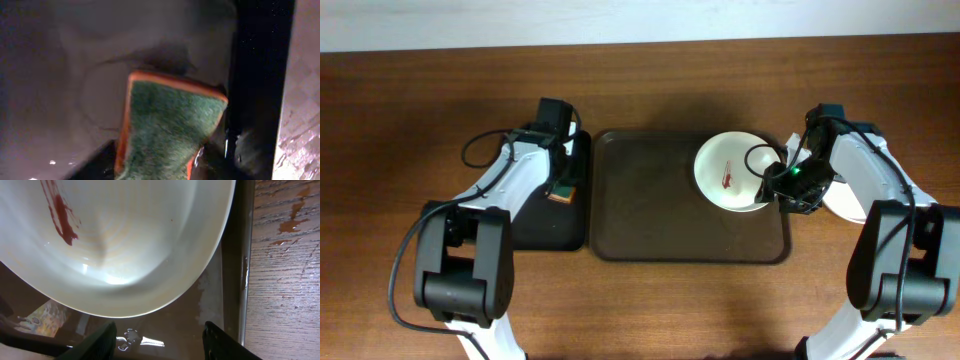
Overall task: Clean dirty plates on tray and stack at the side
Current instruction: 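Move right gripper back to the last plate and grip its rim, then tilt the last plate up with right gripper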
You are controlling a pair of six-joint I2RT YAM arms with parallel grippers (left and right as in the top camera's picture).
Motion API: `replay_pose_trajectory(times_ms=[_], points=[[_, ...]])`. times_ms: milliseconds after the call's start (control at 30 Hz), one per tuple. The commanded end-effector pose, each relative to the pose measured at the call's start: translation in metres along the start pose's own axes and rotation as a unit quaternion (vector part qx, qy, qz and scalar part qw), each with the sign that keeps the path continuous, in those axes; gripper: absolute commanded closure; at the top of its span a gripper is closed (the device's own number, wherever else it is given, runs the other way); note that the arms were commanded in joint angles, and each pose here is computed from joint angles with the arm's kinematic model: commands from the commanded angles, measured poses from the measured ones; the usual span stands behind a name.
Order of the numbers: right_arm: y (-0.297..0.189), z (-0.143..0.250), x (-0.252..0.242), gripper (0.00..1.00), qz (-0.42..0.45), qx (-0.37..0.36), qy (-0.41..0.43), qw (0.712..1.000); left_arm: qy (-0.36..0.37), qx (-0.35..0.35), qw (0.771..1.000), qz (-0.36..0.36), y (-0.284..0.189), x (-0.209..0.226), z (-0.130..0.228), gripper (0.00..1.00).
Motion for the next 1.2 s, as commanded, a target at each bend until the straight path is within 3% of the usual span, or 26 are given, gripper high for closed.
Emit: replay_pose_trajectory(times_ms=[0, 33, 100, 267, 400, 633, 800, 900, 1167], points=[[-0.011, 0.002, 0.004, 0.43, -0.002, -0.018, -0.012, 1.000, 0.010, 0.018, 1.000, 0.012, 0.006, -0.007, 0.007, 0.81], [-0.011, 0.002, 0.004, 0.43, -0.002, -0.018, -0.012, 1.000, 0.011, 0.026, 1.000, 0.013, 0.005, -0.007, 0.010, 0.84], [-0.011, 0.002, 0.004, 0.43, -0.002, -0.018, -0.013, 1.000, 0.011, 0.045, 0.999, 0.009, 0.005, -0.006, 0.016, 1.00], [-0.010, 0.003, 0.004, 0.43, -0.001, -0.016, -0.012, 1.000, -0.066, 0.088, 0.994, -0.027, 0.003, 0.015, 0.031, 1.00], [-0.007, 0.004, 0.003, 0.43, 0.000, -0.014, -0.006, 1.000, -0.107, 0.088, 0.990, 0.011, 0.004, 0.022, 0.034, 1.00], [0.011, 0.003, -0.003, 0.45, -0.009, -0.027, 0.081, 0.996, -0.098, 0.087, 0.991, 0.021, 0.004, 0.014, 0.032, 1.00], [0.015, -0.009, 0.000, 0.55, -0.032, -0.065, 0.111, 0.991, -0.086, 0.084, 0.993, 0.023, 0.004, 0.005, 0.029, 1.00], [0.013, -0.020, 0.005, 0.67, -0.052, -0.100, 0.110, 0.988, -0.083, 0.085, 0.993, 0.024, 0.003, 0.003, 0.029, 1.00], [0.017, -0.031, -0.004, 0.72, -0.005, -0.141, 0.143, 0.980, -0.083, 0.085, 0.993, 0.024, 0.003, 0.003, 0.029, 1.00]])
Point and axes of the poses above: each gripper's point midway between its finger pads, its own y axis out along the fingers, its own x axis along the line the jaws close on, z = x × y, the point moved 9 cm from there along -y, back along the fingers, and after that the axes turned 15 degrees about y, right-handed, at the moved point
